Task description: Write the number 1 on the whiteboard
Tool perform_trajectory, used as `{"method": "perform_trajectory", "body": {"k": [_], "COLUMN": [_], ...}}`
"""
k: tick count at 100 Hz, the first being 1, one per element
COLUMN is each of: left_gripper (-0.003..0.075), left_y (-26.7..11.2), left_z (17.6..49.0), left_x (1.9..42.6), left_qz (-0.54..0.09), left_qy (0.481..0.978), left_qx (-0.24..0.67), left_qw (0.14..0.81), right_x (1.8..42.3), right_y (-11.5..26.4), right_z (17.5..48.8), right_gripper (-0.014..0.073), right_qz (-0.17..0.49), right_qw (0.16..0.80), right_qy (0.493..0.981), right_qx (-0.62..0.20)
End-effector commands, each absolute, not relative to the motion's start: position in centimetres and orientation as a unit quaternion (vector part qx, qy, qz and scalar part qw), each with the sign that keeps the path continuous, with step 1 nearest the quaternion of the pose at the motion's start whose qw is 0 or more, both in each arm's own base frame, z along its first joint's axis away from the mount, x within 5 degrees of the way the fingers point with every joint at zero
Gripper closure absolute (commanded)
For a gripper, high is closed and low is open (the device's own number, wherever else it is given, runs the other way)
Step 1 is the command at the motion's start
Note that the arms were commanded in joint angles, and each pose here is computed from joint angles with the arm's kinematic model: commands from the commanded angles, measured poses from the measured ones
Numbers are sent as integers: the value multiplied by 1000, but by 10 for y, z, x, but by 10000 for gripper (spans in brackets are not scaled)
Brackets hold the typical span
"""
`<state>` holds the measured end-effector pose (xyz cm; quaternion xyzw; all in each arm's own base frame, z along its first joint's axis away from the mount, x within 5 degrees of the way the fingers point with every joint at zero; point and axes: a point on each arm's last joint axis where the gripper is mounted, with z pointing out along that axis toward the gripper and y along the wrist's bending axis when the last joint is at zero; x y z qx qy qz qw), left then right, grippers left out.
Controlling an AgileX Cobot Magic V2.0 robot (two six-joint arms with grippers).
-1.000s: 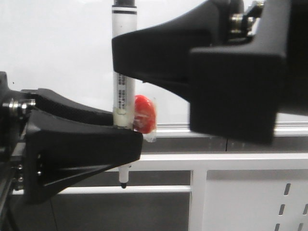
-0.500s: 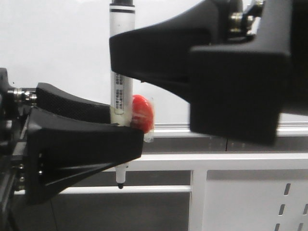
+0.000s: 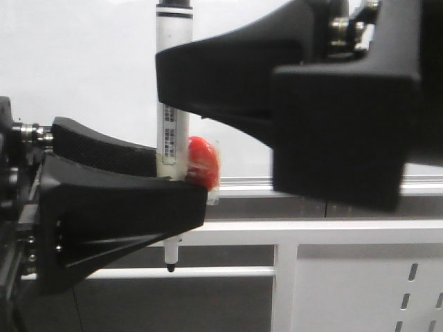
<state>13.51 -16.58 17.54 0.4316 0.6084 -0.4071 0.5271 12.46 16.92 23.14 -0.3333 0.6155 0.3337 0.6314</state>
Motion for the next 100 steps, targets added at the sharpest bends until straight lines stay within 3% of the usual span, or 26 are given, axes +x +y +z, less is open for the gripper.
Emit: {"method": "perform_trajectory", "body": {"k": [1, 24, 100], "left_gripper": [381, 380, 380], "left_y": [-167, -157, -139], "left_z": [202, 193, 182], "left_x": [134, 132, 133], "left_qz": [-463, -444, -378], "left_qy": [532, 568, 608], "left_qx": [390, 351, 307], "left_qw": [593, 597, 627], "right_x": [125, 125, 126], "right_y": [172, 172, 172], "right_z": [249, 249, 248], "right_gripper": [674, 673, 673], "right_qz": [355, 355, 353], "right_qw": [667, 667, 665], "right_qy": [572, 573, 576], "right_qx": [-317, -318, -318]}}
